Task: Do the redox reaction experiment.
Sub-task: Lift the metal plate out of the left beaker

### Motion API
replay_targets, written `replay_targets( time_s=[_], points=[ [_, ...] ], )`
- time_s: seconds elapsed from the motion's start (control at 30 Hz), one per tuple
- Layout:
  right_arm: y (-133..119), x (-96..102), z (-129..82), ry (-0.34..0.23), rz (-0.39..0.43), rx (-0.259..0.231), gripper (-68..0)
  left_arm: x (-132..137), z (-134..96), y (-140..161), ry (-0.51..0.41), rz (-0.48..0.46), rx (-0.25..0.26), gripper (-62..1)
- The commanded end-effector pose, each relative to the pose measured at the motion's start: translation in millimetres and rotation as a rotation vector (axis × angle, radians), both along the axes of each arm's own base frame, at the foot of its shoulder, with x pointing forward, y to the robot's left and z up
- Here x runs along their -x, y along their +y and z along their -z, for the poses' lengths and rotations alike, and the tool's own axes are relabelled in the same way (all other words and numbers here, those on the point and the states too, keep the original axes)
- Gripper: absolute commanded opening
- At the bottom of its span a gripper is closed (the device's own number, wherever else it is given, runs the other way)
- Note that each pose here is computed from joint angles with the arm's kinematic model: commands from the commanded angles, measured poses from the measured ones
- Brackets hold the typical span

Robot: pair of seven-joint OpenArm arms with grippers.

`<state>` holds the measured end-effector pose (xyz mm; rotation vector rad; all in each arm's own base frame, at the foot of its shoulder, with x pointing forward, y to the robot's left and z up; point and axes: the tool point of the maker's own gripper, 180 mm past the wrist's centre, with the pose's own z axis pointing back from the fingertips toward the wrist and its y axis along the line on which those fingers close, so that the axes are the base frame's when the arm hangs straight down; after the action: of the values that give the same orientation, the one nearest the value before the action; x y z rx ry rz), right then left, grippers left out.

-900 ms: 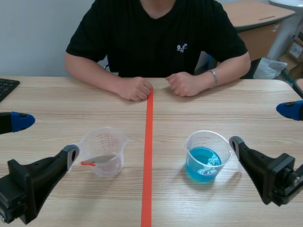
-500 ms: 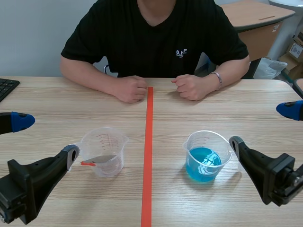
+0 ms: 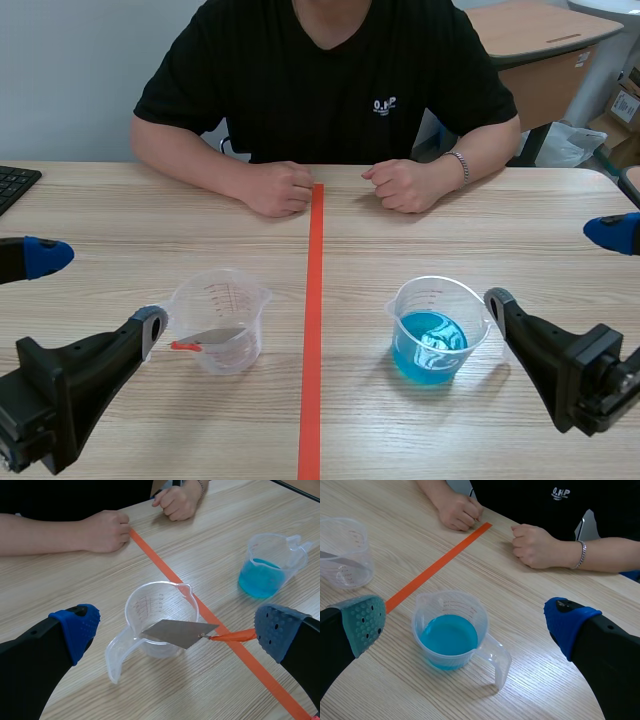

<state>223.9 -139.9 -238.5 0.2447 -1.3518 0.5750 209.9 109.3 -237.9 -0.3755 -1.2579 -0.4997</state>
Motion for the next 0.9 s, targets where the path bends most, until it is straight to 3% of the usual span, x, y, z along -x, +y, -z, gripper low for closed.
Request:
replay_targets(
  time_s=[0.0,0.43,0.87],
  points=[
    [3.0,-2.1,-10.5,-0.034,-0.017,-0.005,0.4,-1.4,-5.8,-2.1,-0.021,0.004,0.015,1.4],
    [3.0,-2.1,-10.5,-0.034,-0.018,-0.005,0.4,-0.6,-4.9,-2.1,-0.018,0.005,0.012,1.4],
    [3.1,-2.1,-10.5,-0.034,-0.018,-0.005,0.4,18.3,5.8,28.5,0.012,-0.013,-0.109,1.4]
  ],
)
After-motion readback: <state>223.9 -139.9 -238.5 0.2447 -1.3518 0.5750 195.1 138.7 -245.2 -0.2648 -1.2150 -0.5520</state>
